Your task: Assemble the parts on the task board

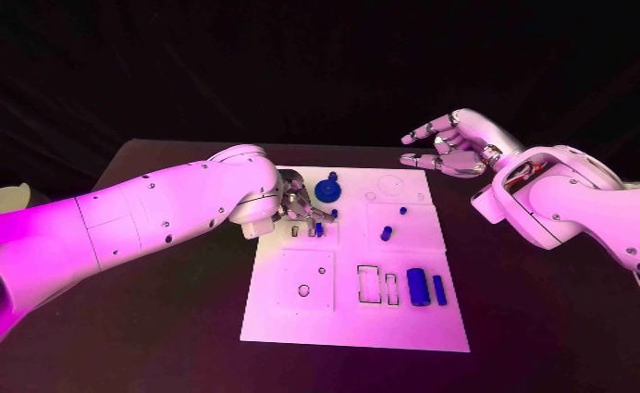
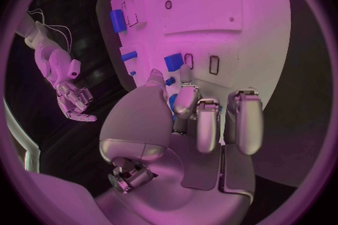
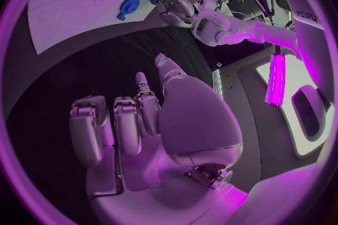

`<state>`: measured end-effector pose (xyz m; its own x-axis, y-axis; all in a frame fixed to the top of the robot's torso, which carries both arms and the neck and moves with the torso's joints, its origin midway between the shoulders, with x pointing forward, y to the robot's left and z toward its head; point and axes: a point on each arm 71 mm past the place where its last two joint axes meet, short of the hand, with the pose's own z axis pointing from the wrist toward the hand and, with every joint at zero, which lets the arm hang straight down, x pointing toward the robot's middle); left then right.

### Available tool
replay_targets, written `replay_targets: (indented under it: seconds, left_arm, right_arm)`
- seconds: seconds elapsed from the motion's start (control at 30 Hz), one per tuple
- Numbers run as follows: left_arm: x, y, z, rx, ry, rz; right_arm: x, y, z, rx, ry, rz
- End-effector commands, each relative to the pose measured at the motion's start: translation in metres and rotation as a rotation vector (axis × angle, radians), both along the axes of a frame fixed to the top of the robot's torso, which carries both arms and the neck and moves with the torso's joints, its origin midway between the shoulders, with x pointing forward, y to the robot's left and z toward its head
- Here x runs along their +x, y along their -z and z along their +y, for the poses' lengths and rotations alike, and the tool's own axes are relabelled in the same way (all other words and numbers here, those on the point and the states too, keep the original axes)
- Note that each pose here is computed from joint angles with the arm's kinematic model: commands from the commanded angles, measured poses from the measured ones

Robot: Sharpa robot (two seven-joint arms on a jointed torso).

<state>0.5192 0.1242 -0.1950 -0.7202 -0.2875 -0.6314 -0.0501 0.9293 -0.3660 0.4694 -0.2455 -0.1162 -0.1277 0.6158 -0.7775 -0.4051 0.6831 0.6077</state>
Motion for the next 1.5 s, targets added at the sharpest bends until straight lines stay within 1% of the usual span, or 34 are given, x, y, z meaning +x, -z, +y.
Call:
replay_targets:
  seconds: [0.03,0.4,0.87,1.5]
  left_arm:
    - [-0.0003,0.0002,-0.0019,0.014,0.02,0.012]
    - [-0.0011,0.0009,-0.0043,0.021,0.037,0.024]
    - [-0.0024,0.0009,-0.0088,0.023,0.053,0.03]
    - [-0.0036,0.0017,-0.0117,0.034,0.073,0.042]
  right_arm:
    - [-0.0001,0.0015,0.0014,-0.013,-0.009,0.002]
    - [-0.0005,0.0076,0.0036,-0.014,-0.015,0.018]
    - [-0.0004,0.0085,0.0036,-0.015,-0.015,0.019]
    - [-0.0002,0.0091,0.004,-0.014,-0.016,0.021]
